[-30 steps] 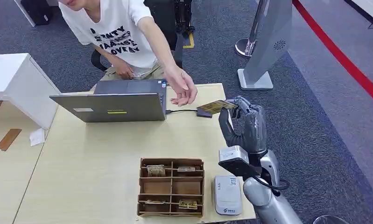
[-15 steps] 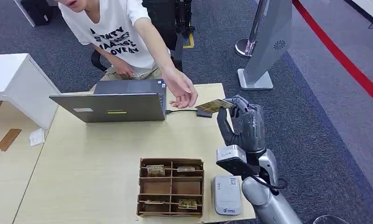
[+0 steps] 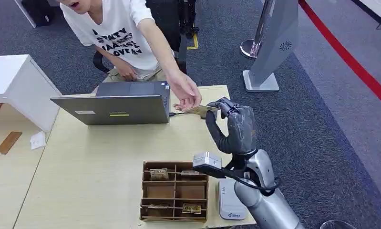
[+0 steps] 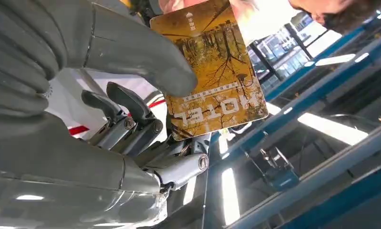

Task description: Pass the card to the sensor for recognition and then transmit it.

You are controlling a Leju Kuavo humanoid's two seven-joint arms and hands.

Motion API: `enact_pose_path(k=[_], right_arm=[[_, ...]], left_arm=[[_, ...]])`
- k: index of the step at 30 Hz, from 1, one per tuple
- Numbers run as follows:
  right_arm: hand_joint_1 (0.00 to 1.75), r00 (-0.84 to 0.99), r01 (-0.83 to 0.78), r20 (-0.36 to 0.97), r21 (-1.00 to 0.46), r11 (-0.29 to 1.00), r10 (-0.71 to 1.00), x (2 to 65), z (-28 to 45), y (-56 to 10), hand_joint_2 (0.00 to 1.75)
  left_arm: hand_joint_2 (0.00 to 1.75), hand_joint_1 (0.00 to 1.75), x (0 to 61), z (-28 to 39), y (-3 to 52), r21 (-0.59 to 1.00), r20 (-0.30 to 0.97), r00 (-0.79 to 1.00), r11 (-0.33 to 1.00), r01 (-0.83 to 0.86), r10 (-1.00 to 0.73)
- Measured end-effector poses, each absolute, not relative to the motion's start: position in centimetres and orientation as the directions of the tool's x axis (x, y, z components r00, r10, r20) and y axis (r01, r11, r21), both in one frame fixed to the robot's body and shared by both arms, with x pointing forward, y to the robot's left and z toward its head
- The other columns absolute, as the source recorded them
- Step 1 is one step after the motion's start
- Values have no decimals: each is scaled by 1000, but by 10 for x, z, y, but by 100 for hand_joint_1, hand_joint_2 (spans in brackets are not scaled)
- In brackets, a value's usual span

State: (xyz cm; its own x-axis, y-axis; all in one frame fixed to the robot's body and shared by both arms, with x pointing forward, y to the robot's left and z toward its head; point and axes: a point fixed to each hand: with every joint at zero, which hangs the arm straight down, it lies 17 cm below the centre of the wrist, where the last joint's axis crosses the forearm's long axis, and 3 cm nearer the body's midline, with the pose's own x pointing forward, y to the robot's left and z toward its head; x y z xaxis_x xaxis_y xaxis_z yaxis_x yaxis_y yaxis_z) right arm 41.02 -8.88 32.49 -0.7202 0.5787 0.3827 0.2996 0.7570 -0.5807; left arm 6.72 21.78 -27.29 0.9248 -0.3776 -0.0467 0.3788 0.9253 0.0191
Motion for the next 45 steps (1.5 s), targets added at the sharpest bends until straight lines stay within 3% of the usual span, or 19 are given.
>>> enact_pose_path(k=[22, 42, 43, 44, 45], right_arm=[[175, -705, 301, 361, -627, 719, 610, 427, 314, -75, 175], [175, -708, 392, 207, -680, 619, 675, 421, 308, -46, 175], [44, -705, 402, 197, -681, 612, 682, 421, 308, -45, 175], [0, -703, 409, 187, -684, 605, 686, 421, 307, -45, 175], [0, -701, 413, 180, -686, 599, 690, 421, 306, -44, 175]], left_arm=[[0, 0, 71, -272, 214, 15, -39, 917, 917, 399, -398], [0, 0, 73, -271, 212, 17, -41, 910, 910, 413, -412], [0, 0, 73, -271, 212, 16, -41, 910, 910, 414, -413], [0, 0, 73, -271, 212, 17, -41, 910, 910, 414, -413], [0, 0, 73, -271, 212, 17, -41, 910, 910, 414, -414]])
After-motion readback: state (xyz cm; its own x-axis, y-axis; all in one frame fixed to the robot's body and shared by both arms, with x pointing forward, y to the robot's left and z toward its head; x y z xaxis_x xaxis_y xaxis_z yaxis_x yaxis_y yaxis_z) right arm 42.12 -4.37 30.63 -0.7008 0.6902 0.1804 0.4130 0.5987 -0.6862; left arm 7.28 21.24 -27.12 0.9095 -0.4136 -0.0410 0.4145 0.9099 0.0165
